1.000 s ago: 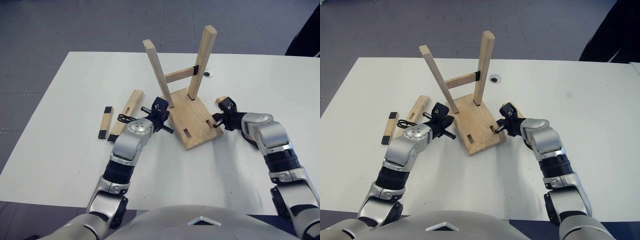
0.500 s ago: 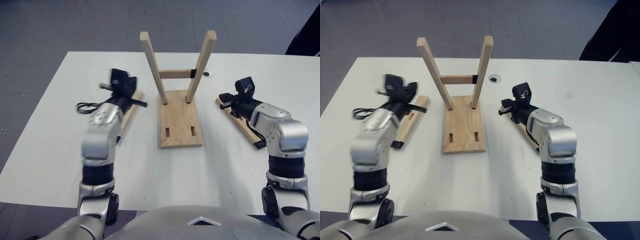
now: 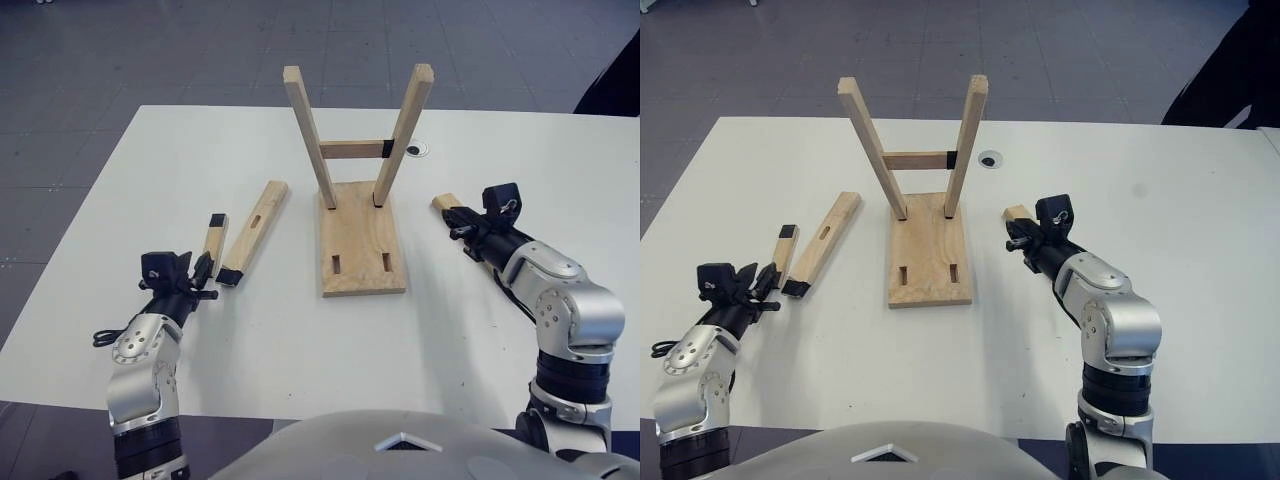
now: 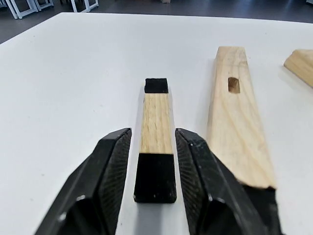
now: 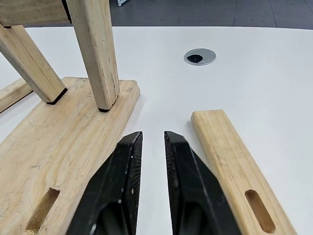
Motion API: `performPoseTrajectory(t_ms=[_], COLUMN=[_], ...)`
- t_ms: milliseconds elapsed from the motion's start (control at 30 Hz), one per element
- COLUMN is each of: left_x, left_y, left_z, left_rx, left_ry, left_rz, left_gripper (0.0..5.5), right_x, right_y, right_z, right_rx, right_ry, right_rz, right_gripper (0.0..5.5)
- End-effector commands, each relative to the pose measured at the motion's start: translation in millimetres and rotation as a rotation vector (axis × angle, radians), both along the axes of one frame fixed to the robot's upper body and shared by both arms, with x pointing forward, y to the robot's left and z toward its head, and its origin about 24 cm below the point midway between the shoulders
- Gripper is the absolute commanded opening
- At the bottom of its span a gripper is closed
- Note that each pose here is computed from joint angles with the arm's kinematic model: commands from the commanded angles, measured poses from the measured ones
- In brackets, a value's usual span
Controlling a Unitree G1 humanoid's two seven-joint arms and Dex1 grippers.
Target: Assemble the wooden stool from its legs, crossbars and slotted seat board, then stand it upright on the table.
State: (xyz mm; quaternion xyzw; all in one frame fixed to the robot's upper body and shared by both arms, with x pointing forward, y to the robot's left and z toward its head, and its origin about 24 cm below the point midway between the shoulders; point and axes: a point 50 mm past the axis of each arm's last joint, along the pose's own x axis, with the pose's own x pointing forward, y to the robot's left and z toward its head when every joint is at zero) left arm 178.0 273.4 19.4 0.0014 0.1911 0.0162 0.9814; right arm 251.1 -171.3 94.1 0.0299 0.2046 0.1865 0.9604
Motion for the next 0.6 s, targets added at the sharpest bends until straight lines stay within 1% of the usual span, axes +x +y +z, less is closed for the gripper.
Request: performPoseTrajectory(t_ms=[33, 233, 333, 400, 467, 600], left_x=[-8, -10, -9, -7, -8, -9], left_y=[1, 1, 2, 3, 2, 5], left_z=[-17, -35, -38, -35, -34, -30], left_rx=[0.010, 0.010, 0.024, 0.033, 0.017, 0.046], left_ry=[0.072, 0.170, 0.196, 0.188, 0.180, 0.163], left_rz=[-0.024, -0.037, -0.041, -0.040, -0.041, -0.018], left_gripper=[1.66, 1.66, 1.66, 1.43, 1.12, 0.45], right_x=[0, 3, 4, 3, 3, 3], right_y=[1, 2, 4, 4, 5, 4], right_z=[2, 6, 6, 5, 4, 4], right_rx=[-0.018, -0.019, -0.014, -0.015, -0.017, -0.020], right_ry=[-0.011, -0.019, -0.020, -0.017, -0.014, -0.012], right_rz=[0.016, 0.036, 0.037, 0.036, 0.036, 0.032], right_gripper=[0.82, 0.82, 0.82, 0.86, 0.86, 0.86])
